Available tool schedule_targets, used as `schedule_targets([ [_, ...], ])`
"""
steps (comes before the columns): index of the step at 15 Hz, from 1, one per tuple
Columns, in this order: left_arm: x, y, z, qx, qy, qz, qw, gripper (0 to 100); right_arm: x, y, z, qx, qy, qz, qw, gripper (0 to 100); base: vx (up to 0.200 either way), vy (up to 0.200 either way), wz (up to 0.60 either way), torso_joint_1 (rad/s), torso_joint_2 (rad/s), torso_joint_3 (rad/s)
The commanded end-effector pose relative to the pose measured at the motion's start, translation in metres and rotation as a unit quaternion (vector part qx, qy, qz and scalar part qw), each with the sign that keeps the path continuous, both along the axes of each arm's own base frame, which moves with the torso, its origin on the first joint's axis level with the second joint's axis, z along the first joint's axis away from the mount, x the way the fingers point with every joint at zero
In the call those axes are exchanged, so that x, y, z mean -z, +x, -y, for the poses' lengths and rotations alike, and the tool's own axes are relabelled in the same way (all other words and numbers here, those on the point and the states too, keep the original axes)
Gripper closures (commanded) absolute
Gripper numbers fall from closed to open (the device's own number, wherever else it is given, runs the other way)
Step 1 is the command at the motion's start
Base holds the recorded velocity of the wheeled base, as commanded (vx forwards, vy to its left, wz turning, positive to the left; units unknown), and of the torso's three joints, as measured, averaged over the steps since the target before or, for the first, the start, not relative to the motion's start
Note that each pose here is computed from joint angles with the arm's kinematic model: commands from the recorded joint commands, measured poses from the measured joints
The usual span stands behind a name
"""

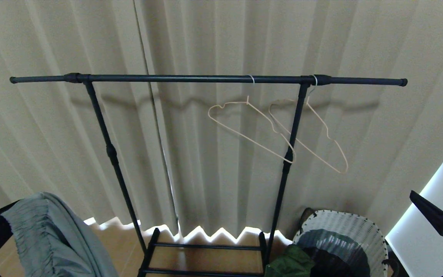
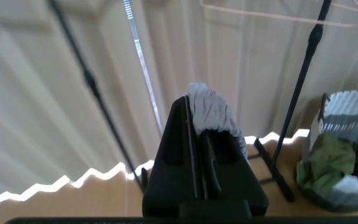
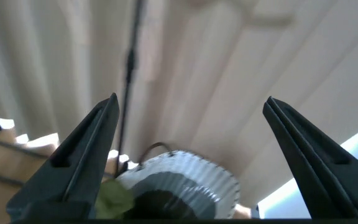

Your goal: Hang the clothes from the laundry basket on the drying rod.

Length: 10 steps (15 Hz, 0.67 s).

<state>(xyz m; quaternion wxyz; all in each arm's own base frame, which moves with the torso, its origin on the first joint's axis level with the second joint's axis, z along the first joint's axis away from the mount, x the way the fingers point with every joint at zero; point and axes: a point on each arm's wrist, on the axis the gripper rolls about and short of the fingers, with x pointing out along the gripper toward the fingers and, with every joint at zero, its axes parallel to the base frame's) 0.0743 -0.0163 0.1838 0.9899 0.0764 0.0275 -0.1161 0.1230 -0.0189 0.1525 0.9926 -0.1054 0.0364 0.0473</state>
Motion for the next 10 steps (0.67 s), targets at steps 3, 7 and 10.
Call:
schedule_targets([
  [3,-0.001,-0.001,0.0,0.0,-0.002,0.004,1.0,100,0.0,0.0,0.0,0.0,0.0,-0.001,1.0,0,0.0,0.0,0.0,0.0,0.0,0.0],
  [7,-0.001,-0.001,0.0,-0.001,-0.003,0.003,1.0,100,0.0,0.001,0.0,0.0,0.001,-0.002,1.0,0,0.1,0.0,0.0,0.001,0.0,0.002],
  [10,-0.001,-0.001,0.0,-0.001,-0.003,0.003,1.0,100,-0.003,0.015,0.003,0.001,0.002,-0.01,1.0,0,0.2,0.0,0.0,-0.002,0.01,0.004],
])
